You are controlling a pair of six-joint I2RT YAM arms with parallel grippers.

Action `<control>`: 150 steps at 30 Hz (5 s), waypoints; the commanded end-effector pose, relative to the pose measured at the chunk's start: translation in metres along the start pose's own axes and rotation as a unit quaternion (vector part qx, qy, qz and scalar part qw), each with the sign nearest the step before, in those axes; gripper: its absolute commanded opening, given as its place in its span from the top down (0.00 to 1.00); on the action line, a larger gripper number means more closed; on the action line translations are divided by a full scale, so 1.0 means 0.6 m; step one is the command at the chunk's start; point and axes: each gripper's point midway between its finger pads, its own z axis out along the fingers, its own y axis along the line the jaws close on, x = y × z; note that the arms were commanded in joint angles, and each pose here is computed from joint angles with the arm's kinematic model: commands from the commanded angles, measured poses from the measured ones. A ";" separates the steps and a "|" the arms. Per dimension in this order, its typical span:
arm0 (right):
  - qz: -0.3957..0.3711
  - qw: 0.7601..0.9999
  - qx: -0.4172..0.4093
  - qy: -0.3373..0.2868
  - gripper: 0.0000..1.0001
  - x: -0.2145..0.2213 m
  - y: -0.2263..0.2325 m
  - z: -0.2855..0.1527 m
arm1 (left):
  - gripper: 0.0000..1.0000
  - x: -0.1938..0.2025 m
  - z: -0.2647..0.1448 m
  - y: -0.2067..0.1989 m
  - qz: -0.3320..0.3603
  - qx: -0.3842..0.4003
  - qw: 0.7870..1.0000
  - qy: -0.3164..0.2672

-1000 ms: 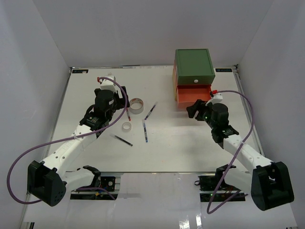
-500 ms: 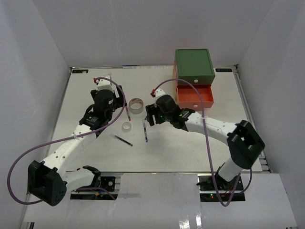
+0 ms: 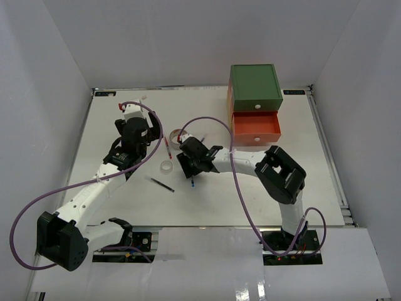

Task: Sort the stationery into containers
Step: Pick up the pen from the center of the board, then place the pen in the drawer, then pick up the pen from the center of the board.

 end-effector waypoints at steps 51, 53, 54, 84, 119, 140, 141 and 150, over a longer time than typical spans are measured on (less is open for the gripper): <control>0.528 0.725 0.132 -0.422 0.91 -0.166 -0.463 -0.356 | 0.02 -0.033 -0.015 0.009 -0.019 -0.002 1.000 -0.024; 0.536 0.719 0.134 -0.422 0.90 -0.170 -0.473 -0.353 | 0.02 -0.033 -0.015 0.009 -0.019 -0.003 1.000 -0.024; 0.540 0.716 0.134 -0.422 0.89 -0.171 -0.475 -0.351 | 0.02 -0.034 -0.016 0.010 -0.019 -0.003 0.999 -0.025; -0.075 0.971 -0.012 -0.227 0.04 -0.204 -0.135 -0.257 | 0.02 -0.061 -0.027 0.045 -0.011 -0.037 0.998 -0.057; -0.307 0.938 -0.158 -0.033 0.44 -0.028 0.232 0.047 | 0.02 -0.086 -0.205 0.103 -0.048 0.009 0.998 -0.034; -0.251 0.964 -0.077 -0.051 0.92 0.024 0.110 -0.119 | 0.02 -0.095 -0.150 0.016 -0.041 0.090 0.995 -0.010; -0.226 0.969 -0.066 -0.071 0.92 0.008 0.090 -0.147 | 0.02 -0.093 -0.137 0.006 -0.041 0.095 0.995 -0.007; 0.073 0.972 0.026 -0.223 0.92 -0.143 -0.149 -0.305 | 0.02 -0.085 -0.066 -0.050 -0.036 0.122 0.992 0.006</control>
